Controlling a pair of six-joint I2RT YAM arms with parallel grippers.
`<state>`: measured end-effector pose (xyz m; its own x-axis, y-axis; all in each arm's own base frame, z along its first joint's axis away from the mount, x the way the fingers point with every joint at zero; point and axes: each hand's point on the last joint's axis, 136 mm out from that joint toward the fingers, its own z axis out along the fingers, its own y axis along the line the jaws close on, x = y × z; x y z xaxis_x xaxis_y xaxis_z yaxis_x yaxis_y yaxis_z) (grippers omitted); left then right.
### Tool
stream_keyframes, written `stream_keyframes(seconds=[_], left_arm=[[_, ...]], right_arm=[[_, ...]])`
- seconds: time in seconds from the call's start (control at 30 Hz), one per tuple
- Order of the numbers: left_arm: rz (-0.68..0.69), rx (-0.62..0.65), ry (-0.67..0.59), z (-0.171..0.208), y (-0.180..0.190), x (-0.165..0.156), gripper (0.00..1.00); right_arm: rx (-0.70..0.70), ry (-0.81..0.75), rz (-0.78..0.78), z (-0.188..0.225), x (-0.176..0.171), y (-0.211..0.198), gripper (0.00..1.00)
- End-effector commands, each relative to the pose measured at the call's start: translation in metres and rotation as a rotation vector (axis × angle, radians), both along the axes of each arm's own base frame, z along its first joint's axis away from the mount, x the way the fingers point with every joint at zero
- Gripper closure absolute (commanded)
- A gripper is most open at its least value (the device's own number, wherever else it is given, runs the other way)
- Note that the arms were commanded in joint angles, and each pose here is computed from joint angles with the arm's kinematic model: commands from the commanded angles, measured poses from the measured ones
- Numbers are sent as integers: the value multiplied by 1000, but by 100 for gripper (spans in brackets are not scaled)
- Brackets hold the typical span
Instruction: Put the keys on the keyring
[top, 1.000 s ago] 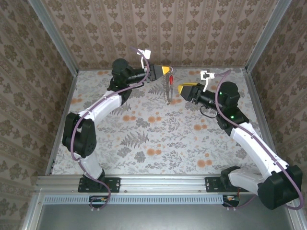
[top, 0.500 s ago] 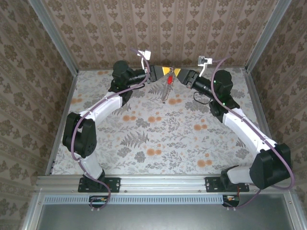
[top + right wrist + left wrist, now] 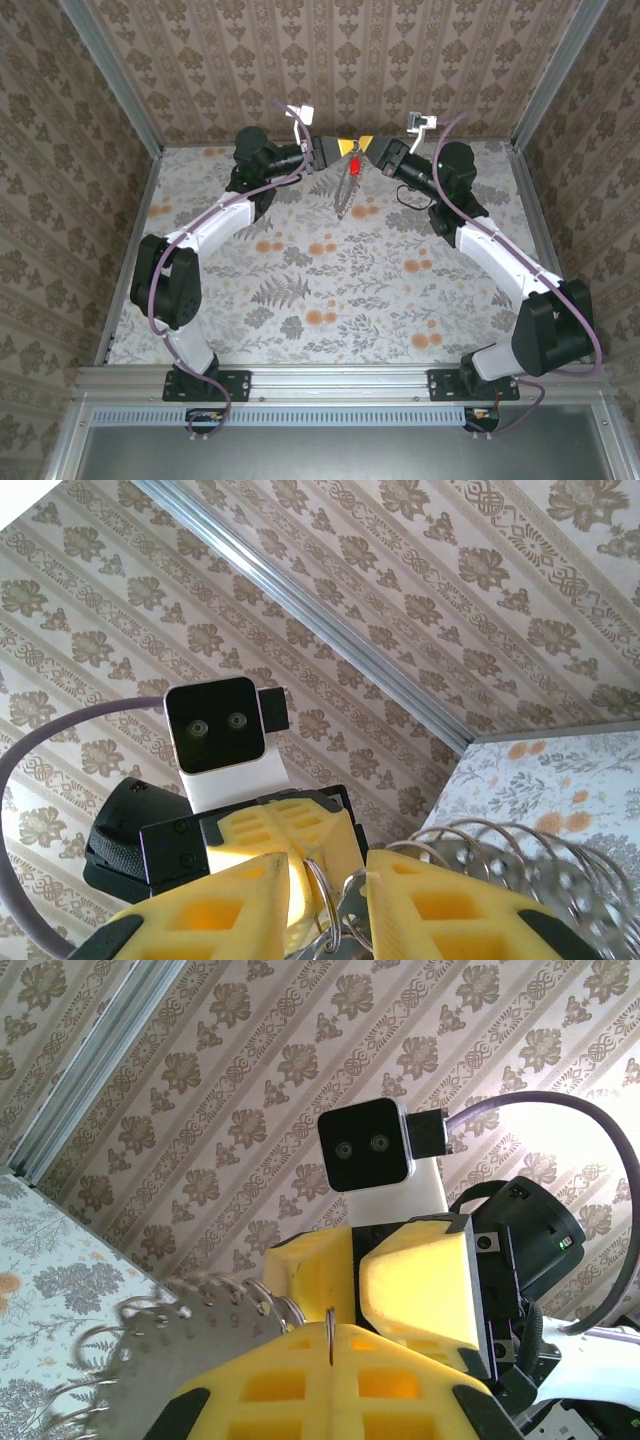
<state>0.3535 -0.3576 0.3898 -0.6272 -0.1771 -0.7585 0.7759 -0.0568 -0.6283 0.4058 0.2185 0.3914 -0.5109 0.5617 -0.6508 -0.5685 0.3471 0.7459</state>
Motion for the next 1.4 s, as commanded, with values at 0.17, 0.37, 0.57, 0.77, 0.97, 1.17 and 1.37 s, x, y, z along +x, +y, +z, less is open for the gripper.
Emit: stream_keyframes(seconds=[0.17,0.37,0.57,0.77,0.97,1.17,1.37], left_arm=[[0,-55,-80,28,4,-13,100],[3,-54,-79,28,4,-12,100],[1,-54,-77,28,3,-12,100],[2,-54,-80,28,3,-12,100],[2,-54,-78,27,3,-12,100],[2,-54,-78,27,3,-12,100],[-3,-48,-83,27,3,-13,100]], right_arm=[[28,-68,48,25,-6,6,74],[23,-71,65,24,-11,10,75],[15,-61,81,19,-11,15,74],[11,-53,87,15,-10,18,74],[3,-54,83,15,-10,18,80],[-10,-57,62,14,-9,14,84],[-30,-63,73,16,-7,12,100]])
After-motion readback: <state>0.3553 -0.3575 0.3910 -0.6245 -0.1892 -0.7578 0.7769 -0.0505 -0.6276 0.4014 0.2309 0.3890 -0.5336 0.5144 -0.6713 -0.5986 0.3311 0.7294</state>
